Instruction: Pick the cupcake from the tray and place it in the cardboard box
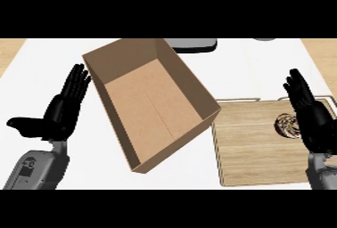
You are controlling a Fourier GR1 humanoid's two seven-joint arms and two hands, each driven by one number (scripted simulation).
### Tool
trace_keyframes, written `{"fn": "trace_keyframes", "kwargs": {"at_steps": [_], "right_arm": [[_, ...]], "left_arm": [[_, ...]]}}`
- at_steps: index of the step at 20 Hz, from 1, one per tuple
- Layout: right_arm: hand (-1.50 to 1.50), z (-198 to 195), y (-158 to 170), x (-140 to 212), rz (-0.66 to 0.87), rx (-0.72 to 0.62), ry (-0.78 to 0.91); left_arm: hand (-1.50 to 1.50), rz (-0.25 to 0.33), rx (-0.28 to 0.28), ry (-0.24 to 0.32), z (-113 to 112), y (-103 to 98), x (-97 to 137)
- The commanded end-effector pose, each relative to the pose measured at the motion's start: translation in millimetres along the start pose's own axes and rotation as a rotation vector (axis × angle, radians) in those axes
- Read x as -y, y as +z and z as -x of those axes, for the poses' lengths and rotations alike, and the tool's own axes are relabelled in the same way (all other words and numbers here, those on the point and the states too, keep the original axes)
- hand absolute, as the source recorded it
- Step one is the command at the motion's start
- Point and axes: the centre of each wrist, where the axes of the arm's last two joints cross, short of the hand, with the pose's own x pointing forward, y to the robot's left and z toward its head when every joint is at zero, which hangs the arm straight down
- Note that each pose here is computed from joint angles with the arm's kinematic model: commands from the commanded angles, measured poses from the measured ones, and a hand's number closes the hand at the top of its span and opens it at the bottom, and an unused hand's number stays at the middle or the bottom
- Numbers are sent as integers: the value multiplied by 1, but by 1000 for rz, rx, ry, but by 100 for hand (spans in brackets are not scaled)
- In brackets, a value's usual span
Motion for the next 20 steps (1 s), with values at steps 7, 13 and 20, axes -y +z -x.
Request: {"fn": "trace_keyframes", "kwargs": {"at_steps": [7, 13, 20], "right_arm": [[-150, 12, 1, 119, 494, -83, 529], [-150, 32, -18, 50, 1018, 66, 151], [-150, 33, 15, 97, 744, -169, 541]], "left_arm": [[0, -118, -209, -286, 25, 38, -46], [0, -99, -295, -332, 29, 55, -21], [0, -141, -313, -333, 23, 69, -35]]}}
